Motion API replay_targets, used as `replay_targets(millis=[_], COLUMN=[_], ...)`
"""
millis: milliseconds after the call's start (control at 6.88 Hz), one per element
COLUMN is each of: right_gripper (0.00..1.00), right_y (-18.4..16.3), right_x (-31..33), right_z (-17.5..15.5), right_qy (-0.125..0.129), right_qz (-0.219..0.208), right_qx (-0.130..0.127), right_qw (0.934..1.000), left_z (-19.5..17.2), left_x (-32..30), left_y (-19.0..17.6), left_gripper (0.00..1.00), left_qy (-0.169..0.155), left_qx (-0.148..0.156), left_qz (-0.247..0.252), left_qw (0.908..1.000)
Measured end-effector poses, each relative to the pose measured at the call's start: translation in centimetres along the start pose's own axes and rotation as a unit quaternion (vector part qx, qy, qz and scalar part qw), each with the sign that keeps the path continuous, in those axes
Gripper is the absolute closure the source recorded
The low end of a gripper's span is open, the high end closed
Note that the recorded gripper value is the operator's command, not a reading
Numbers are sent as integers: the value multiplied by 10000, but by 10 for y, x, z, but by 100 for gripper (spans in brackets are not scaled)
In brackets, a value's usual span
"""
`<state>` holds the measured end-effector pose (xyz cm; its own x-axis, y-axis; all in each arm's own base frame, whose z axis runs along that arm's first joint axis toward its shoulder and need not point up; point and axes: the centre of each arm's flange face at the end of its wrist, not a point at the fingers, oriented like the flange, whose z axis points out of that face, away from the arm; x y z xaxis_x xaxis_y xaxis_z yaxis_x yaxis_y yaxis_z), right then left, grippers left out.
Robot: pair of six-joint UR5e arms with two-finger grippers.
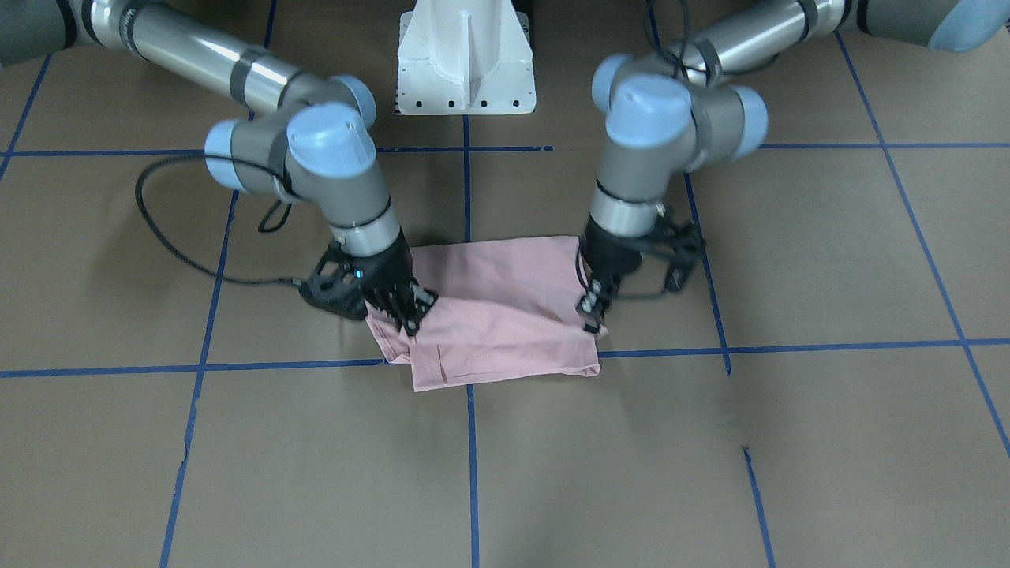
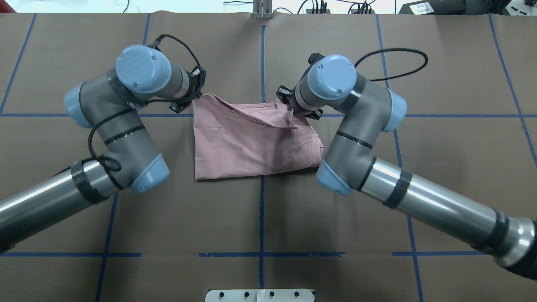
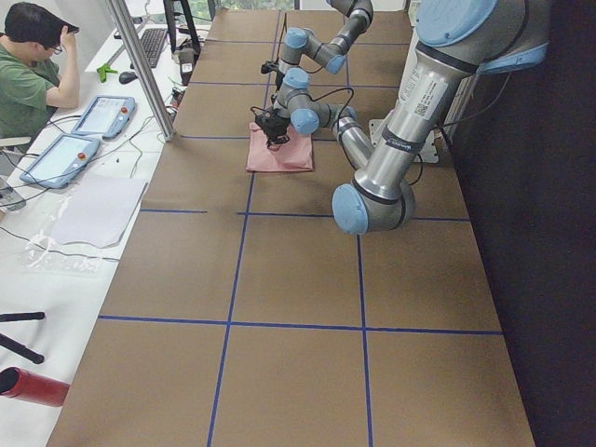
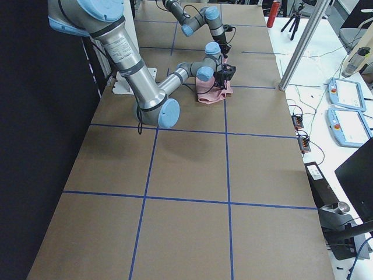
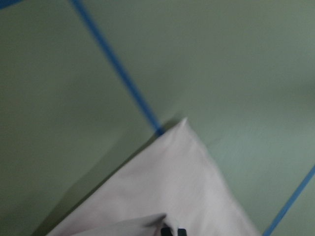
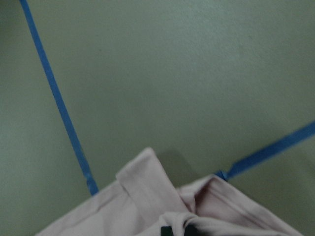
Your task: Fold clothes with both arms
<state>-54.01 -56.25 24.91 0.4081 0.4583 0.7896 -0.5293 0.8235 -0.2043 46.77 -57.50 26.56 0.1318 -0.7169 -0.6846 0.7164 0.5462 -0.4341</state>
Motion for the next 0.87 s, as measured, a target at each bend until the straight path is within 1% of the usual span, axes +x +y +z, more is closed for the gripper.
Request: replay_targets(millis=[145,291,436,581,727,872], right_gripper=[0,0,0,0,0,0], right_y=[-27,-51,-74,-93,-99,-85], right_x=[-18,-30,-32,-30,-28,-29], right_z=[10,13,11,6,3,1], right_qy=[62,124,170,205,223,268], right_qz=[76,140,200,130,-124,-329], right_qx=[91,123,100,19,-108,-267], right_qw=[9999,9997,9996,9997,9996,9987], left_z=[12,16,17,16,10,-3], left_x=[10,13,12,11,11,7], left_y=[-28,-40,-44,-45,-49,-61], left_gripper=[0,0,0,0,0,0], left_qy=[53,73,70,34,1,3], left_qx=[93,135,129,46,-87,-179], left_qz=[173,273,351,446,526,633], left_qw=[9998,9995,9993,9990,9986,9978])
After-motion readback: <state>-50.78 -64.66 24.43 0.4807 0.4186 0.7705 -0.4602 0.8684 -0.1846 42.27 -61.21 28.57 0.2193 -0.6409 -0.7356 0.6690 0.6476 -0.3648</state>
